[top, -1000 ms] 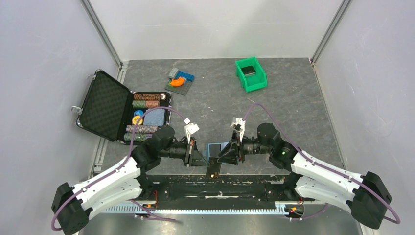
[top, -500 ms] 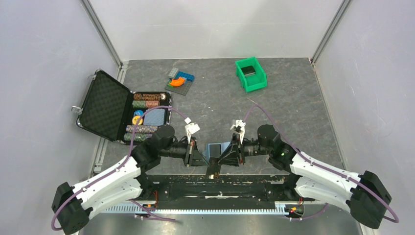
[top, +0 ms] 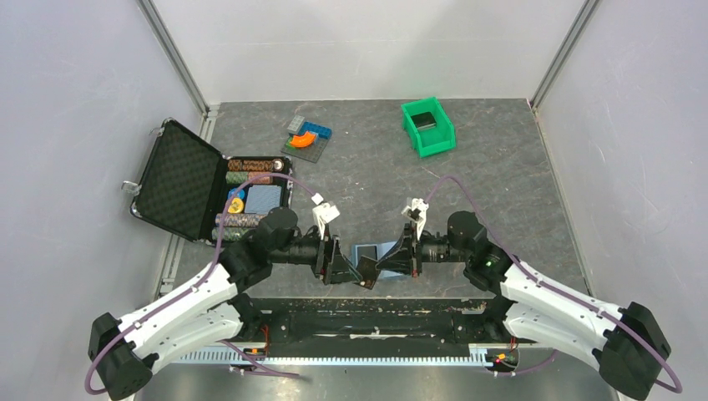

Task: Take the credit cards out of the card holder
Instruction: Place the credit card in the storage box.

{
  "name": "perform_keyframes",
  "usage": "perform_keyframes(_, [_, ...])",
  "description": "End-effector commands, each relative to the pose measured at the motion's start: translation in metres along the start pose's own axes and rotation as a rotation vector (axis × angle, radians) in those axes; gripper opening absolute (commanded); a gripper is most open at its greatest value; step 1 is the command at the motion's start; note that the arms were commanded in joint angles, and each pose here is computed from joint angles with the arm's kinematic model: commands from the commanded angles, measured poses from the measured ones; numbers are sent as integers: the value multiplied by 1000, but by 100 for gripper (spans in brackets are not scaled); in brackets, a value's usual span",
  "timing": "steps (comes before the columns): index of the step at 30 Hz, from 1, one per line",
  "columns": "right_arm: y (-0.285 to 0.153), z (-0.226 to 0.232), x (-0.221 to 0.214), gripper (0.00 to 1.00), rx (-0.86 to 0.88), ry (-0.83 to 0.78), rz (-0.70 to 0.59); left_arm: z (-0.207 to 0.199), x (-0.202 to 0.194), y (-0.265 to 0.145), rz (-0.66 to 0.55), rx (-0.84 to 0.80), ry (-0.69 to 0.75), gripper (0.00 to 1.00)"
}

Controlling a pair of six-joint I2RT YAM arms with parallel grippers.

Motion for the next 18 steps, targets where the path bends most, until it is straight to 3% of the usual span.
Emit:
perform_keyframes(1, [-5,-15,22,0,-141,-27,-46,0,26,-14,-47,156,99,93])
perform_keyframes(2, [-7,-21,25,0,-179,-20,-45,2,29,-17,-59,199,111,100])
perform_keyframes(8, [-24,-59,59,0,-465,-26,-57,19,40,-40,-126,430,159,100])
perform_keyframes(18, [-90,-163,154,0,-1007,-25,-210,38,43,-68,-211,672,151,100])
Point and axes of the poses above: each gripper's point midway between its finger pads, its own y axis out along the fingers, its own z axis along the line the jaws close on, x = y × z, the point moved 5 cm from there along -y, back along the fingers, and after that the axes turned 1 degree about y, right-handed, at the moved point
